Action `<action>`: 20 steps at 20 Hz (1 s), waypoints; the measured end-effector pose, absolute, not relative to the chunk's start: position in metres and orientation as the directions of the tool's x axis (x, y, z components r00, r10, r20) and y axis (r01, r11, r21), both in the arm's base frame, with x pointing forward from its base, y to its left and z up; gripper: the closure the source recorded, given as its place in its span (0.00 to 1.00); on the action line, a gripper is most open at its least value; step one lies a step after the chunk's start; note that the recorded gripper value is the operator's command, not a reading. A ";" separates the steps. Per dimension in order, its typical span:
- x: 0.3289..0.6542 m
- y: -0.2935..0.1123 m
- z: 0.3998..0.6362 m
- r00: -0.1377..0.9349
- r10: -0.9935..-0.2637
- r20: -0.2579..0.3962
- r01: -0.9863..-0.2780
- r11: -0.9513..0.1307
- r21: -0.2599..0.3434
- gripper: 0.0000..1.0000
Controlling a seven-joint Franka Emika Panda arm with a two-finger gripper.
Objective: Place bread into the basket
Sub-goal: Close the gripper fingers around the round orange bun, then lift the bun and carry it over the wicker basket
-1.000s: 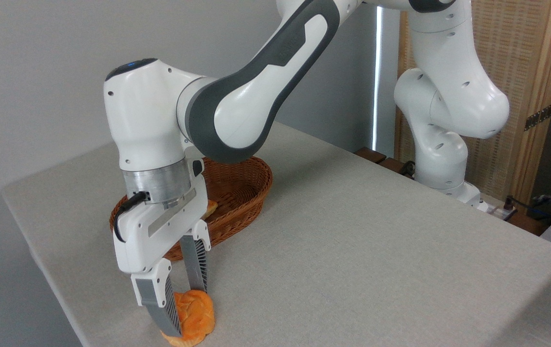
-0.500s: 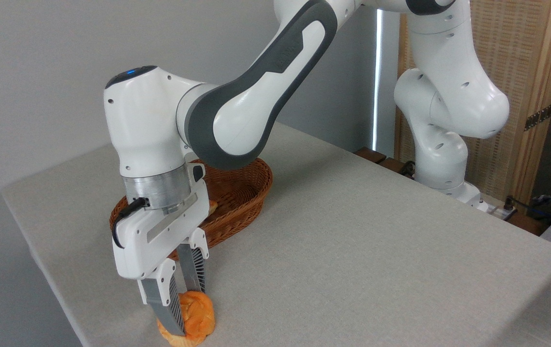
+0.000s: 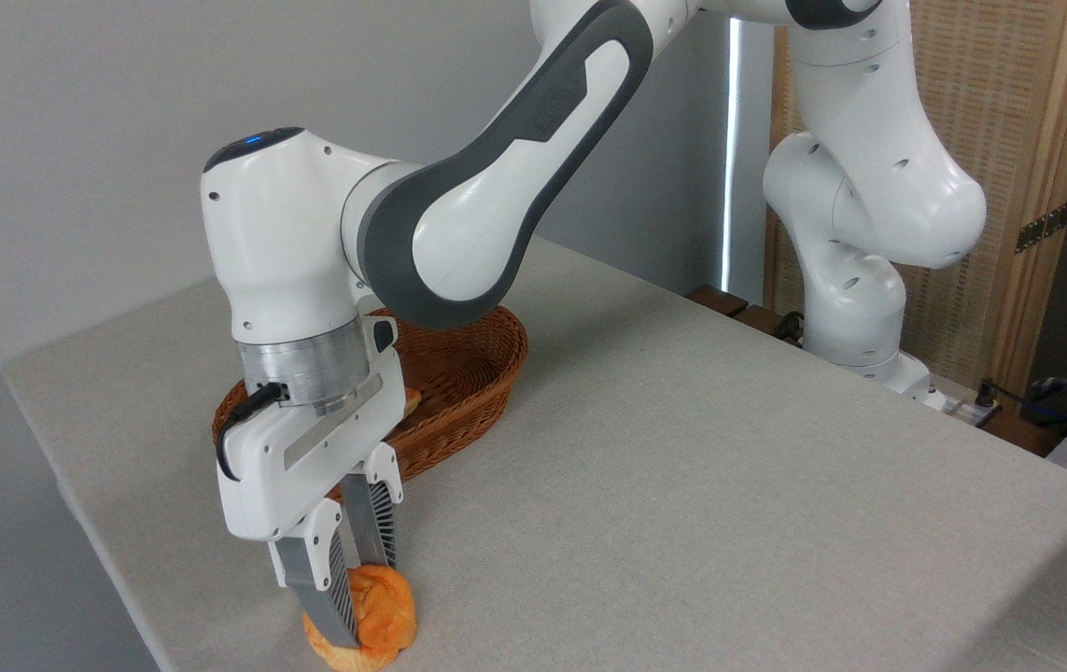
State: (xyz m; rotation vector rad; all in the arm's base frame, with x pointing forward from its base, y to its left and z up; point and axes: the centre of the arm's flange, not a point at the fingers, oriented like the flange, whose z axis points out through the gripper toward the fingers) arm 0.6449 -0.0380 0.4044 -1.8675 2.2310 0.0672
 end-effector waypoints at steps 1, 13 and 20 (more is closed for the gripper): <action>0.645 -0.038 0.406 -0.160 -0.966 -0.205 -0.976 0.186 -0.115 0.71; 0.615 -0.031 0.477 -0.060 -0.996 -0.071 -0.995 0.065 -0.080 0.71; 0.548 -0.051 0.567 0.119 -0.992 0.035 -0.993 -0.119 0.001 0.70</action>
